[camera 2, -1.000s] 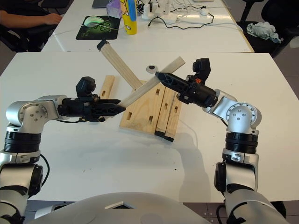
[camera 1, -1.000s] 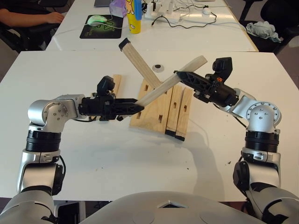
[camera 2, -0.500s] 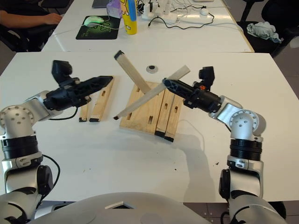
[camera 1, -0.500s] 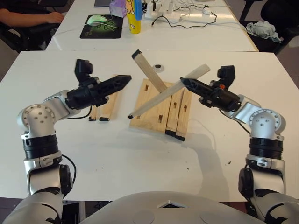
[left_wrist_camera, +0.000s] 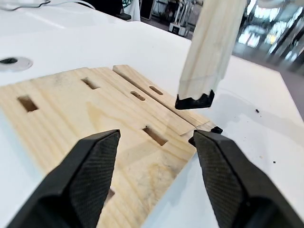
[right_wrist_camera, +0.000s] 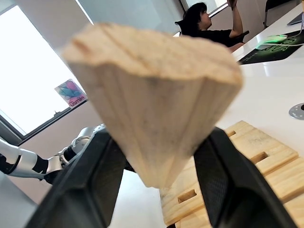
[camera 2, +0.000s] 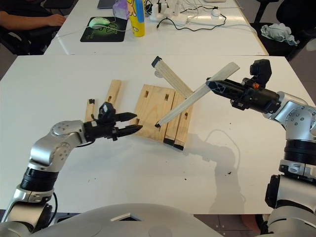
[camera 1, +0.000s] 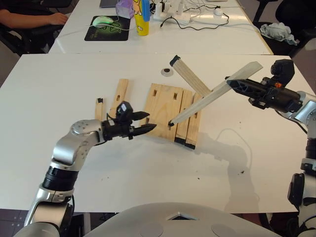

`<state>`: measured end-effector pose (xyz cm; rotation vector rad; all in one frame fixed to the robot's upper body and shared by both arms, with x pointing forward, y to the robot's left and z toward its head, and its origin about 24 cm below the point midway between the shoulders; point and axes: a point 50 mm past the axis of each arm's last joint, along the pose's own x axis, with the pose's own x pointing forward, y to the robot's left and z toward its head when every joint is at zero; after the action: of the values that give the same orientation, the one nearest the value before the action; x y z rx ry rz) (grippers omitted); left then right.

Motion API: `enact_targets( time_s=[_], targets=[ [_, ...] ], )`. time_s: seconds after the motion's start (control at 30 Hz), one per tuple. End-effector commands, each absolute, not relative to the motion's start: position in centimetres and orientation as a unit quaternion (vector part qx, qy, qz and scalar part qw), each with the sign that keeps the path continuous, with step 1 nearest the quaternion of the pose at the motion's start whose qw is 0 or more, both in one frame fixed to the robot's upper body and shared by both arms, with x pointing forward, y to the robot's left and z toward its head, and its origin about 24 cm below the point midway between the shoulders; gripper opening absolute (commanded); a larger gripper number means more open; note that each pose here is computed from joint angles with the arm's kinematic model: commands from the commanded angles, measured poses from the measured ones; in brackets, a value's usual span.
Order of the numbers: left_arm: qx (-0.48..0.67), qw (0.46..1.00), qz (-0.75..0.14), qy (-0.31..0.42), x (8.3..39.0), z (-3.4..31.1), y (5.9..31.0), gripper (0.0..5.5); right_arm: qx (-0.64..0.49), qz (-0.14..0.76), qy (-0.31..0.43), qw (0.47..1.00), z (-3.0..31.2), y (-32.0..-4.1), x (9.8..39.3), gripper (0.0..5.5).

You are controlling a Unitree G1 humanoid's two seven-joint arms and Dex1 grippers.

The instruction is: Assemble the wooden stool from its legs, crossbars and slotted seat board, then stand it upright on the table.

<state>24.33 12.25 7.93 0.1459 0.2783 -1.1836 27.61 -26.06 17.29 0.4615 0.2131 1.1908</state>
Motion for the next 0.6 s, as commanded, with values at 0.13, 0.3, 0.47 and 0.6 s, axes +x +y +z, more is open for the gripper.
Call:
enact_targets(
  time_s=[0.13,0.3,0.47,0.6],
  targets=[
    [0.143,0.826,-0.524,0.153,23.8,4.3,10.3,2.89,0.169,0.578,0.091,0.793,17.6,-25.2,27.9,2.06],
    [0.126,0.844,-0.488,0.185,24.4,3.2,10.9,2.89,0.161,0.583,0.084,0.792,17.6,-25.0,27.9,2.06],
    [0.107,0.835,-0.494,0.215,24.0,2.5,11.0,2.89,0.146,0.577,0.080,0.800,17.7,-25.0,28.3,2.06],
    [0.116,0.817,-0.501,0.263,23.2,1.3,11.4,2.89,0.113,0.572,0.067,0.810,17.9,-24.4,29.1,2.06]
  ],
)
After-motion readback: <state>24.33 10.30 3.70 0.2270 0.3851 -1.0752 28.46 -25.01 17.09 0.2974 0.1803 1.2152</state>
